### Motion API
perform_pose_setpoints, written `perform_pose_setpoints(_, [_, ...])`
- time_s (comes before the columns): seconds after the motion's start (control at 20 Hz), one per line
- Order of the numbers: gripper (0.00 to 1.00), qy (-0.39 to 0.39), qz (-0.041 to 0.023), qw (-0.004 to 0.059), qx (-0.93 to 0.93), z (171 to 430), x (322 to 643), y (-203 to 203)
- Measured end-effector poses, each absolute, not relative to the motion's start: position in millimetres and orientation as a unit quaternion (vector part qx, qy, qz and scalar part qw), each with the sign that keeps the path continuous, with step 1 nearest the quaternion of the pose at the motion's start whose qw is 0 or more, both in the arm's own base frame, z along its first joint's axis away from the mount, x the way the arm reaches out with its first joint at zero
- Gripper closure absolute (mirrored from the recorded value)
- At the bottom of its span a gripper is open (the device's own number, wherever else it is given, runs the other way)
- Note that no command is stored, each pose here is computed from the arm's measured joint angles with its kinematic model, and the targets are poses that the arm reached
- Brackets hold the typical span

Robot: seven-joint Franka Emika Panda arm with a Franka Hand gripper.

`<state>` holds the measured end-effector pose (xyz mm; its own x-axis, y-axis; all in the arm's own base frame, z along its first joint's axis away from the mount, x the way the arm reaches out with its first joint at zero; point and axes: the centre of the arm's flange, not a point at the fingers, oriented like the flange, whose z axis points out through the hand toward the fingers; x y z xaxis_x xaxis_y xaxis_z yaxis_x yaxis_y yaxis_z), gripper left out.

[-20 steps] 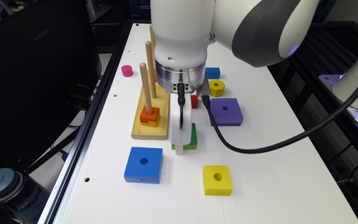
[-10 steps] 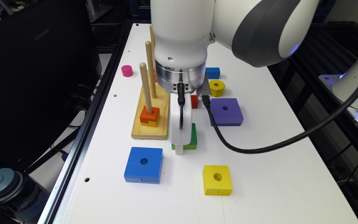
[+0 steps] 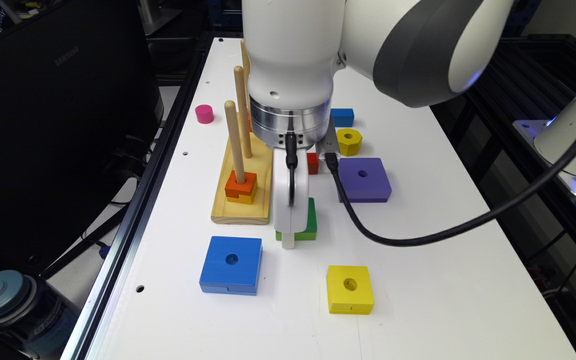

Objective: Pick up green block.

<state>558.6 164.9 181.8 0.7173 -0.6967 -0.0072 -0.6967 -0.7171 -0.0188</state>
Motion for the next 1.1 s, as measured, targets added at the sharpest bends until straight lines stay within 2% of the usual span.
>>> perform_pose_setpoints(0.5, [1.00, 0.375, -0.0033, 0.0097, -0.927, 187.6, 558.5, 165.2])
perform_pose_setpoints(0.7, [1.00, 0.375, -0.0078, 0.0086, -0.927, 199.5, 559.1, 166.4])
perform_pose_setpoints(1.0, [1.00, 0.377, -0.0084, 0.0055, -0.926, 215.4, 558.7, 168.1])
perform_pose_setpoints(1.1, [1.00, 0.377, -0.0099, 0.0062, -0.926, 218.9, 559.1, 167.8])
